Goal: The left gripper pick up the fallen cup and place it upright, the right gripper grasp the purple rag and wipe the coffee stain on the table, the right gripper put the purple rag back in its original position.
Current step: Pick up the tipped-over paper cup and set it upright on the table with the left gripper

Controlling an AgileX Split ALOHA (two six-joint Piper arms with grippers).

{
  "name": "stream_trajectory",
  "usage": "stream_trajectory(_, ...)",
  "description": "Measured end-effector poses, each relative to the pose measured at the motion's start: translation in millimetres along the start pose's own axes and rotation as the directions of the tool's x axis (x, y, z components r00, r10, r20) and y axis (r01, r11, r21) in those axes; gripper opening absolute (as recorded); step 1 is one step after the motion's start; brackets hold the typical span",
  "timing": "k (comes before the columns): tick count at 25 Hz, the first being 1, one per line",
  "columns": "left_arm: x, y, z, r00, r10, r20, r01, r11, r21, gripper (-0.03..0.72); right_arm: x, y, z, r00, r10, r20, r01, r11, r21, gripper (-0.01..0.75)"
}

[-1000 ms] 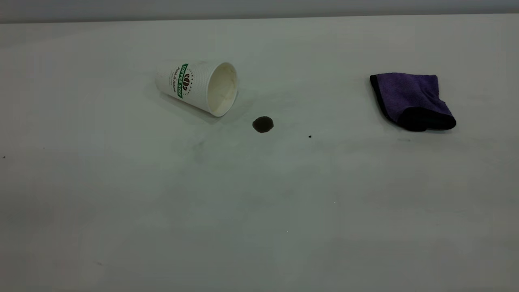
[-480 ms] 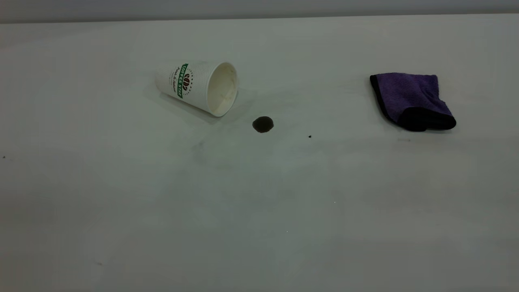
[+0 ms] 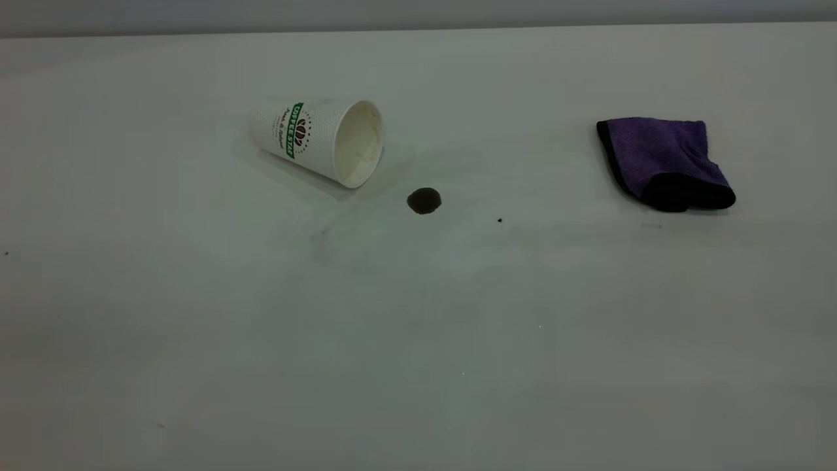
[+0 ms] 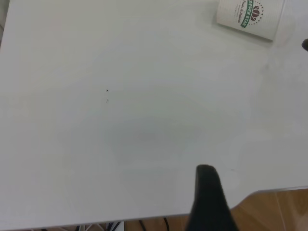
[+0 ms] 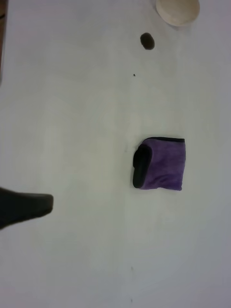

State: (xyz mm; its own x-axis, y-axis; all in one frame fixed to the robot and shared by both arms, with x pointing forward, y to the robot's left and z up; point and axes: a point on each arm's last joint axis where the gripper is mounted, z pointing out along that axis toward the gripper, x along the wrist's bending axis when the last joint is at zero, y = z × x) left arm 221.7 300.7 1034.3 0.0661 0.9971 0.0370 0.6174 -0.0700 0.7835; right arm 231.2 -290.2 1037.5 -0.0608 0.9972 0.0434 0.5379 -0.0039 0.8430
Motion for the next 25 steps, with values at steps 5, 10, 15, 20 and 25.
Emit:
stream_trajectory(5,0,0,0,1.0,0.0,0.0,0.0,1.0,0.0,0.569,0,0,0,1.0,0.0,0.0,0.0,1.0,0.0,0.555)
stream_trajectory(10,3,4,0,0.999,0.016,-0.031,-0.015,1.0,0.017,0.569,0,0,0,1.0,0.0,0.0,0.0,1.0,0.0,0.555)
stream_trajectory(15,15,44,13,0.991,0.024,-0.129,-0.008,0.992,0.127,0.569,0,0,0,1.0,0.0,0.0,0.0,1.0,0.0,0.555)
stream_trajectory(20,24,101,57,0.983,0.074,-0.166,-0.04,0.979,0.2,0.59,0,0,0,1.0,0.0,0.0,0.0,1.0,0.0,0.555)
stream_trajectory(25,25,157,109,0.984,0.126,-0.128,-0.094,0.969,0.229,0.699,0,0,0,1.0,0.0,0.0,0.0,1.0,0.0,0.555)
